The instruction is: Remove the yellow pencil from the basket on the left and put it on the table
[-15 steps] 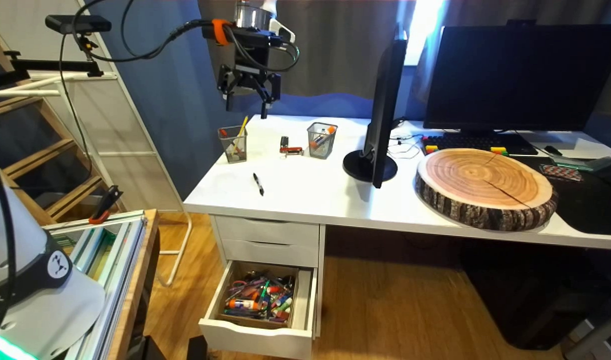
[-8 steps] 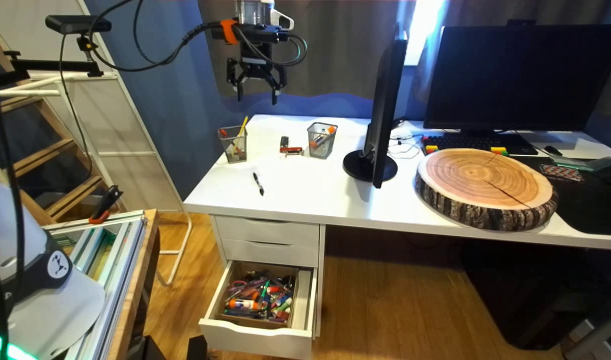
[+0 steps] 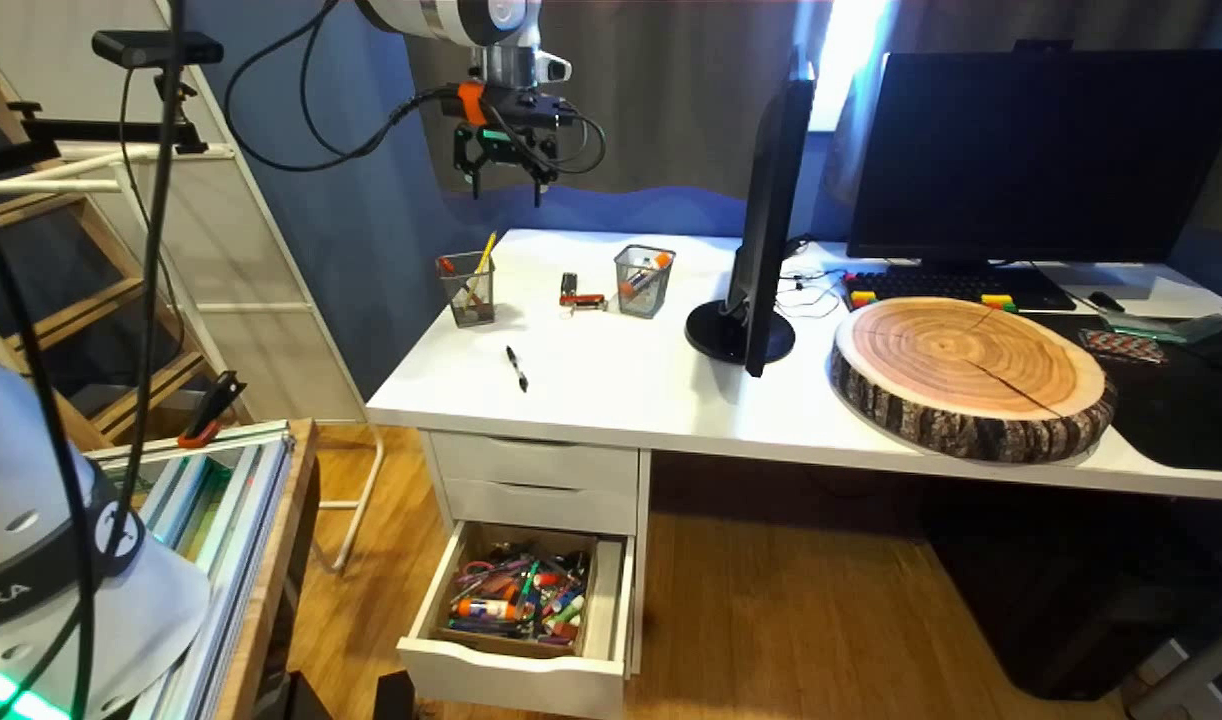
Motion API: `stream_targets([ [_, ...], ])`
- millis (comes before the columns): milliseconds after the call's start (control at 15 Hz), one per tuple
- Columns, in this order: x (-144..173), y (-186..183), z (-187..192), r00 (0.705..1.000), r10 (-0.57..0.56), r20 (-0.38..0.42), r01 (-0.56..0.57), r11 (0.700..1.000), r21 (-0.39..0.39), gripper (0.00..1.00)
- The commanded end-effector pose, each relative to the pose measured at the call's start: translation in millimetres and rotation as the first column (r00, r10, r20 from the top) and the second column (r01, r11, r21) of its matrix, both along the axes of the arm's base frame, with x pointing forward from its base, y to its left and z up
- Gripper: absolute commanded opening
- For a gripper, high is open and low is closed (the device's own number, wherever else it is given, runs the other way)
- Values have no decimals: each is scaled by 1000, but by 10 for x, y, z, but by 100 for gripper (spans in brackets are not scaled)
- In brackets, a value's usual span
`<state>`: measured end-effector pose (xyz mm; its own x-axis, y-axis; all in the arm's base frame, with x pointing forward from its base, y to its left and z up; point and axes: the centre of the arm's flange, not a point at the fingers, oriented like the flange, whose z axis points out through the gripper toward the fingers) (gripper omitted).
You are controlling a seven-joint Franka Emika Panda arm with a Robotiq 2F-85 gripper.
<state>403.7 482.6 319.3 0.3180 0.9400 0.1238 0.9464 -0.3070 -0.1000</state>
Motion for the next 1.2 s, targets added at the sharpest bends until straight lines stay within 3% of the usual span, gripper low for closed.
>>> stream_targets([
  [0,22,397,-194,991,120,-63,-111,985,129,100],
  [200,-63,564,-335,973,226,-48,-212,955,208,100],
  [267,-121,428,-257,985,169,-34,-163,977,137,100],
  [533,-114,436,-317,984,174,-40,-167,976,141,100],
  [667,-143,523,-419,987,162,16,-162,974,161,100],
  [933,-168,633,-564,999,45,24,-50,976,214,100],
  [1133,-187,639,-739,998,-61,-26,65,974,217,100],
])
